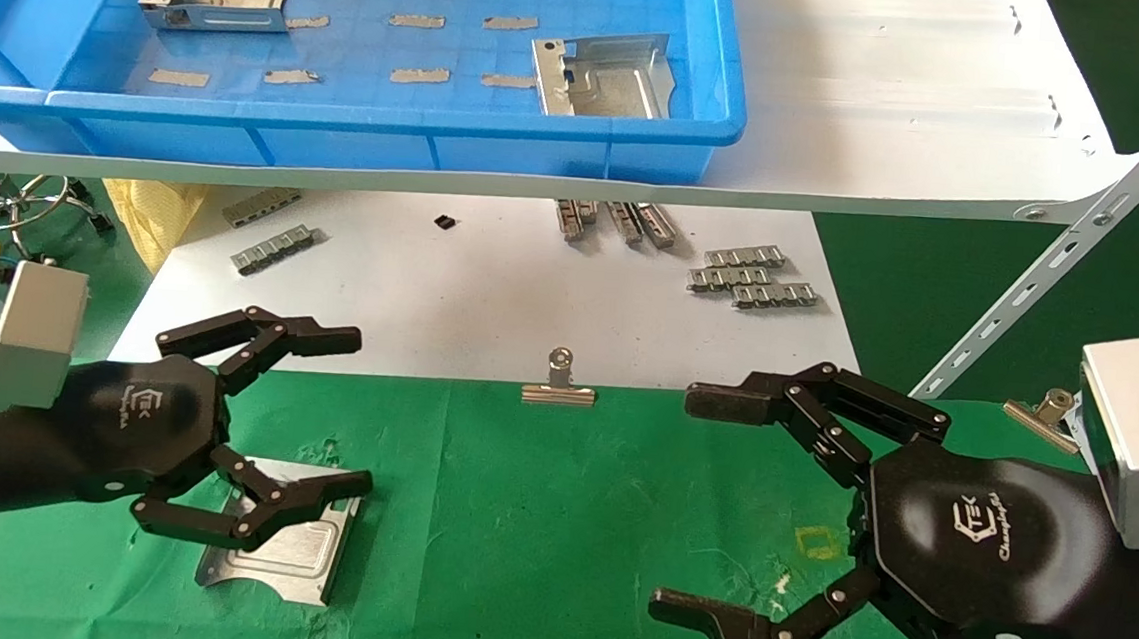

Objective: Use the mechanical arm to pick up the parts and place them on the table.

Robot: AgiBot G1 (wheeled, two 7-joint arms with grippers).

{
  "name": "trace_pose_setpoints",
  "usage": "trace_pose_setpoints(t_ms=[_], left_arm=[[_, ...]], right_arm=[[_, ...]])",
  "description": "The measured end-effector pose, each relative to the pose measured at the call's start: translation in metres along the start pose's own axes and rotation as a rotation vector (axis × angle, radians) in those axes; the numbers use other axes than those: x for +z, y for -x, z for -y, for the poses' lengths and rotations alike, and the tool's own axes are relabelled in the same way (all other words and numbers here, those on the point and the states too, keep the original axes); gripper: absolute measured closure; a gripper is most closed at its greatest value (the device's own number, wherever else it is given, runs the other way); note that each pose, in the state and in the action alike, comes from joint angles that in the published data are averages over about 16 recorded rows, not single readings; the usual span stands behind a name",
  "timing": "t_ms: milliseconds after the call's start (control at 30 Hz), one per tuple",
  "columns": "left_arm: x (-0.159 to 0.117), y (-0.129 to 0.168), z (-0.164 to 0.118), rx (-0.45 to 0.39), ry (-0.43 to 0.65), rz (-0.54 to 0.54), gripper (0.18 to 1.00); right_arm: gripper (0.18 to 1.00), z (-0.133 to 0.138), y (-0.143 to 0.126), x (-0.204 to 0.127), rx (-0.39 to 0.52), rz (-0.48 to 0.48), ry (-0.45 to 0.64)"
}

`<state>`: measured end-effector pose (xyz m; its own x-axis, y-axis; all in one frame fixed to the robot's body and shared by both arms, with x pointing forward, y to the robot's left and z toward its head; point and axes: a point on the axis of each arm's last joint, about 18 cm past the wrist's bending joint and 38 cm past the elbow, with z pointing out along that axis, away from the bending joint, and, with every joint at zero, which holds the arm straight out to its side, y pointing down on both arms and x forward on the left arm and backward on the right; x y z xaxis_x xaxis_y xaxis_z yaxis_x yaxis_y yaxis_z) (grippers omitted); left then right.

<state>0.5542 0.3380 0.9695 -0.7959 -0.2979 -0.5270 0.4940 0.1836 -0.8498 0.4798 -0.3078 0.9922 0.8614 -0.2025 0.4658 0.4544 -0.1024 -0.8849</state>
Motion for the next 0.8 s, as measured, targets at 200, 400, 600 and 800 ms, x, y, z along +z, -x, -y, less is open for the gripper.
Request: trace_pose_setpoints(t_ms=[200, 400, 600, 800], left_arm=[[0.003, -0.010, 0.013, -0.015, -0.022, -0.025, 0.184], [0.005, -0.021, 0.026, -0.028, -0.039, -0.051, 0.184], [0.006, -0.034, 0.039, -0.039, -0.052, -0.078, 0.184], [0.007, -0.047, 0.052, -0.048, -0.059, -0.105, 0.184]], right_arm=[[0.178, 0.000, 0.000, 0.000, 0.000, 0.000, 0.000], [0.178, 0.000, 0.000, 0.000, 0.000, 0.000, 0.000], [0.178, 0.000, 0.000, 0.000, 0.000, 0.000, 0.000], [0.178, 0.000, 0.000, 0.000, 0.000, 0.000, 0.000]])
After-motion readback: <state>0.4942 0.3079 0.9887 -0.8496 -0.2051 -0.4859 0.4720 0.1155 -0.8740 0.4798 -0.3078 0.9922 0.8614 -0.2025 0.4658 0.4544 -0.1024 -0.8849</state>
